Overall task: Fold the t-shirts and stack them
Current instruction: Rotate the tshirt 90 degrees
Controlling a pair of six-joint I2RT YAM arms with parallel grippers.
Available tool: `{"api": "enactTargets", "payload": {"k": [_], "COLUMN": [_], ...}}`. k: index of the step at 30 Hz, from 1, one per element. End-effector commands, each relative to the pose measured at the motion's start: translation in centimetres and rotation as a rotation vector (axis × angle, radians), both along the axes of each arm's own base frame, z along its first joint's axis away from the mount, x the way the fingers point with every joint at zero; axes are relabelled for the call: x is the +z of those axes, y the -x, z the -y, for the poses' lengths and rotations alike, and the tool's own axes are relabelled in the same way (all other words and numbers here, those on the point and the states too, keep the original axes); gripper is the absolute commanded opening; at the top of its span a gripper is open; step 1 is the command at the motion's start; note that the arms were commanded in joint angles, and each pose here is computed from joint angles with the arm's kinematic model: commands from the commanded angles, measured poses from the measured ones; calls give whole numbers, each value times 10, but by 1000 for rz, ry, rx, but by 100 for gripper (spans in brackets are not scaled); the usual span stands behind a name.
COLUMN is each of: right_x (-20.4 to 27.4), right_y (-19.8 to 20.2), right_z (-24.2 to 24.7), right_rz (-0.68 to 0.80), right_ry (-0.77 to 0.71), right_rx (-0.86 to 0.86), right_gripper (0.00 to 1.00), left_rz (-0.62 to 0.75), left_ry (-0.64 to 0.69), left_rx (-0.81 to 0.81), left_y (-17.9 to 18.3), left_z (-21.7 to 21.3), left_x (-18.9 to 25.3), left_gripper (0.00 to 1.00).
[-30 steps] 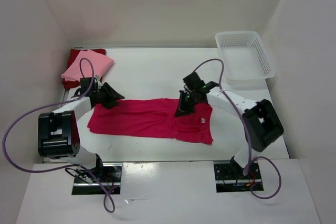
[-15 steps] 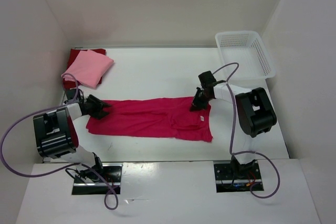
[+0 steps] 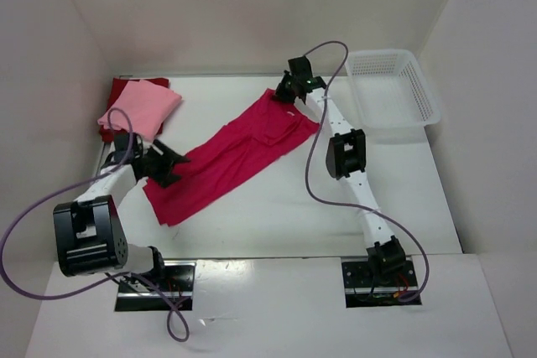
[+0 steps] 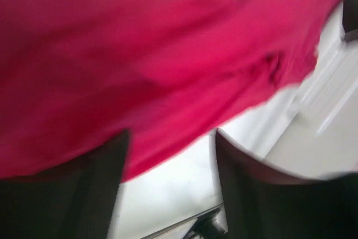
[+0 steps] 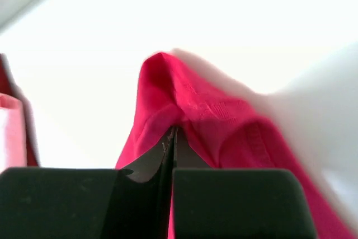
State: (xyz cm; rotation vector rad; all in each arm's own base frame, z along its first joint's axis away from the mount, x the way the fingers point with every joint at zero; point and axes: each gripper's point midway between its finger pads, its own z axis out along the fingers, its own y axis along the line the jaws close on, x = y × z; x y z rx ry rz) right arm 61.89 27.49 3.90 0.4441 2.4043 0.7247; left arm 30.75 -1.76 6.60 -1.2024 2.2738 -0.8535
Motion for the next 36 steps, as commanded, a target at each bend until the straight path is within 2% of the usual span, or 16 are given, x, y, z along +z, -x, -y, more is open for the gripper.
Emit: {"api": "enactTargets", "payload": {"k": [1,2,3,6,7,9,10,11,12,13,14,15,18,24,31,36], "right_x": [63,82,102,172,172,232,179,218,173,162,161,117,67,31,-21,-25], "right_y": [1,8,9,36,44,66,86,106,120,130,142,160,198,200,175,117], "right_z": [-17,-12,-17,-12,-5,3,10,18,31,42,55,74,95,102,96,80], "right_rz": [83,78,139,218,211,317,203,279,204,177,170,70,-52,-91,-163,-125], "right_ry": [-58,-50,-29,27,73,65,103,81,104,113,122,150,207,232,251,249], "right_rx": [42,35,62,103,127,150,175,169,162,152,134,118,127,123,118,108], "right_gripper": [1,1,1,10,19,31,38,38,34,17,9,3,0,0,0,2], "left_rz": [125,146,181,244,270,309,313,314,330,334,340,343,352,362,386,385], "left_ry": [-85,-110,-137,-156,-133,-103,-96,-94,-107,-114,-136,-142,-178,-188,-176,-158], "left_rx": [-159,-211,-225,-241,-263,-282,-289,-298,-308,-314,-320,-326,-347,-429,-489,-540], "left_y": [-29,-32,-38,-48,-49,-52,-51,-50,-50,-50,-48,-46,-40,-27,-14,-3], "left_z": [33,48,51,53,59,65,66,69,69,69,67,67,70,90,106,121], "left_x": [46,54,64,76,81,82,81,81,84,83,84,86,86,85,89,88], "left_gripper": [75,84,100,100,100,94,84,70,45,36,29,25,23,26,33,35]}}
